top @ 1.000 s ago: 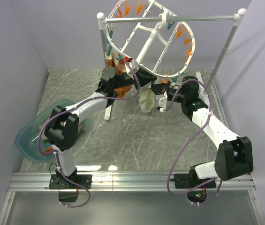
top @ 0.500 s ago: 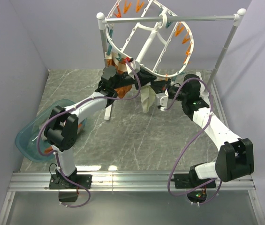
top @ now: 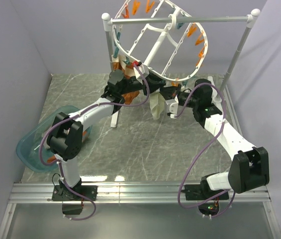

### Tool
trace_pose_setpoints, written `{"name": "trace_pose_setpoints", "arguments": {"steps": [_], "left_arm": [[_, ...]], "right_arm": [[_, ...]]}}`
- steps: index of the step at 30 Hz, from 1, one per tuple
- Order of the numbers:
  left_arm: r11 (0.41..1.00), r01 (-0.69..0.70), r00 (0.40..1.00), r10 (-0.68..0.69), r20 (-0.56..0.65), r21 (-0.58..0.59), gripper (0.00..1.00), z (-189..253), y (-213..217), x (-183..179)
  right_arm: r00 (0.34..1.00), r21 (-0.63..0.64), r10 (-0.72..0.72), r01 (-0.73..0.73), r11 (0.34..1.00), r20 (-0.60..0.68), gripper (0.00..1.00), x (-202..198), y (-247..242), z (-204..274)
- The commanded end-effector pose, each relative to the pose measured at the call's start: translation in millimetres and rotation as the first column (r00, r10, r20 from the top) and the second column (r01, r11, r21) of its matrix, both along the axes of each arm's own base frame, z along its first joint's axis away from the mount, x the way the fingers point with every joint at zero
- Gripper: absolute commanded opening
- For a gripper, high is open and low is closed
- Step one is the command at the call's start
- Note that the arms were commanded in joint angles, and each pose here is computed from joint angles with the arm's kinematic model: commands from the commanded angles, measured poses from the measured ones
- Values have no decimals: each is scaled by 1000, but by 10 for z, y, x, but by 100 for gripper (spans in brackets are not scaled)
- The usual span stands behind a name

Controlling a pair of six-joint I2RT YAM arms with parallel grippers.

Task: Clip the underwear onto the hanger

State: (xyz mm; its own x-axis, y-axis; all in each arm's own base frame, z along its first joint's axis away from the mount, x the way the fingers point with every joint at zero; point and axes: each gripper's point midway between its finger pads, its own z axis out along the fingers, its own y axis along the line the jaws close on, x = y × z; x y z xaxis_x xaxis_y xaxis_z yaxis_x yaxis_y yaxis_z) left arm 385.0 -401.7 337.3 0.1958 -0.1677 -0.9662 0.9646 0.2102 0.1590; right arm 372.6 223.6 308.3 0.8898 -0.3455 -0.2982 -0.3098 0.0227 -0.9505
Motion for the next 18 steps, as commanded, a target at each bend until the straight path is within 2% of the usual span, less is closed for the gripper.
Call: {"name": "trace_pose_setpoints", "arguments": {"steps": [1, 9, 12, 17, 18], "left_arm": [[985, 145, 982, -131, -136, 99, 31, -372, -119, -324], [989, 131, 984, -121, -132, 71, 42, -220, -106, -303], [991, 124, 985, -117, -130, 50, 53, -126, -75, -286], [994, 106, 987, -102, -126, 28, 64, -42, -50, -268], [994, 103, 986, -99, -136, 21, 70, -27, -40, -266]], "right_arm": [[985, 37, 1, -7, 999, 175, 0, -76, -29, 612], [984, 44, -2, -6, 999, 180, 0, -14, -28, 633], [983, 49, -9, -1, 999, 186, 0, 14, -42, 656], [981, 46, -19, 10, 999, 193, 0, 32, -80, 690], [981, 46, -17, 9, 999, 194, 0, 25, -75, 696]]}}
